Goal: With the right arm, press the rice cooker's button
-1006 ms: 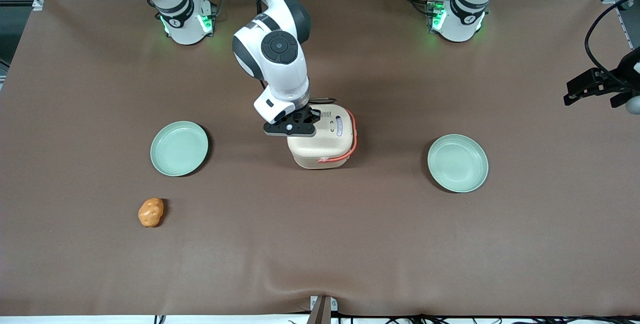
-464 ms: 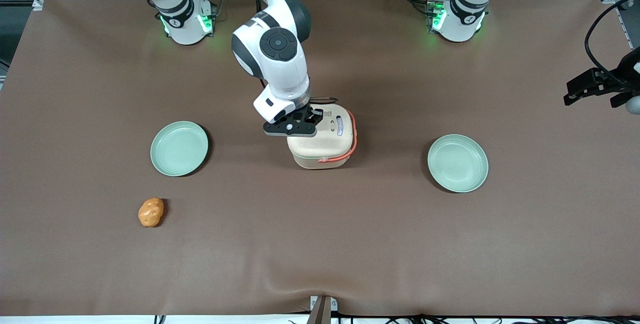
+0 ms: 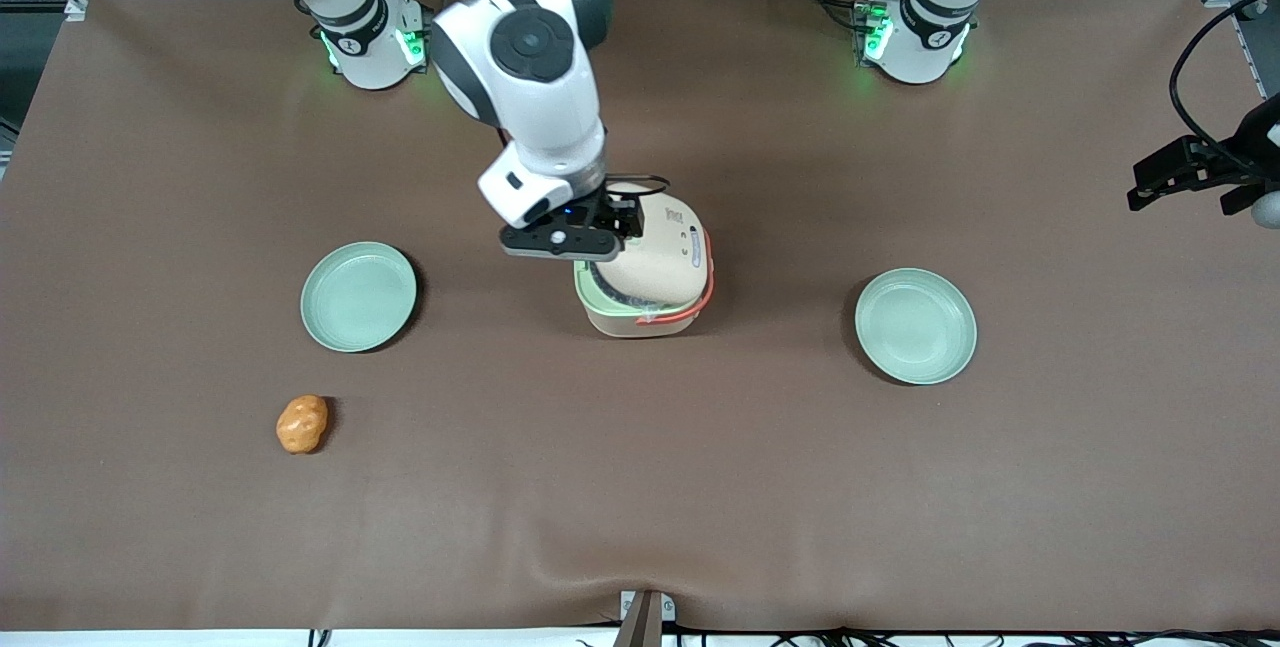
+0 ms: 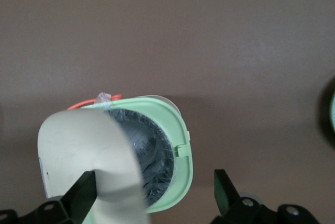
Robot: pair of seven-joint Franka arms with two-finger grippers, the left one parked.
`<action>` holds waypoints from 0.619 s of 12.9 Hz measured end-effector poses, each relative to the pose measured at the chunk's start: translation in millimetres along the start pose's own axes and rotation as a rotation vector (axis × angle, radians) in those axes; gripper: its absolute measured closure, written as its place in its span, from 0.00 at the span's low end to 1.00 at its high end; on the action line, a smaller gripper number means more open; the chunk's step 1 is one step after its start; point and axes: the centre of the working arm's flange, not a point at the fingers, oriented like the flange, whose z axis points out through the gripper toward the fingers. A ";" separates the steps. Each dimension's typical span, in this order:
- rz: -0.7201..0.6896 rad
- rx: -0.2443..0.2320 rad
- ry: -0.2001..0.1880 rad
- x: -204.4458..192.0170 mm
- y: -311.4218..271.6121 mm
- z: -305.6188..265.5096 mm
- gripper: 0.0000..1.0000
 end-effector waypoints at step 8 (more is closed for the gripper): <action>0.021 -0.031 -0.023 49.3 117.2 -98.7 0.00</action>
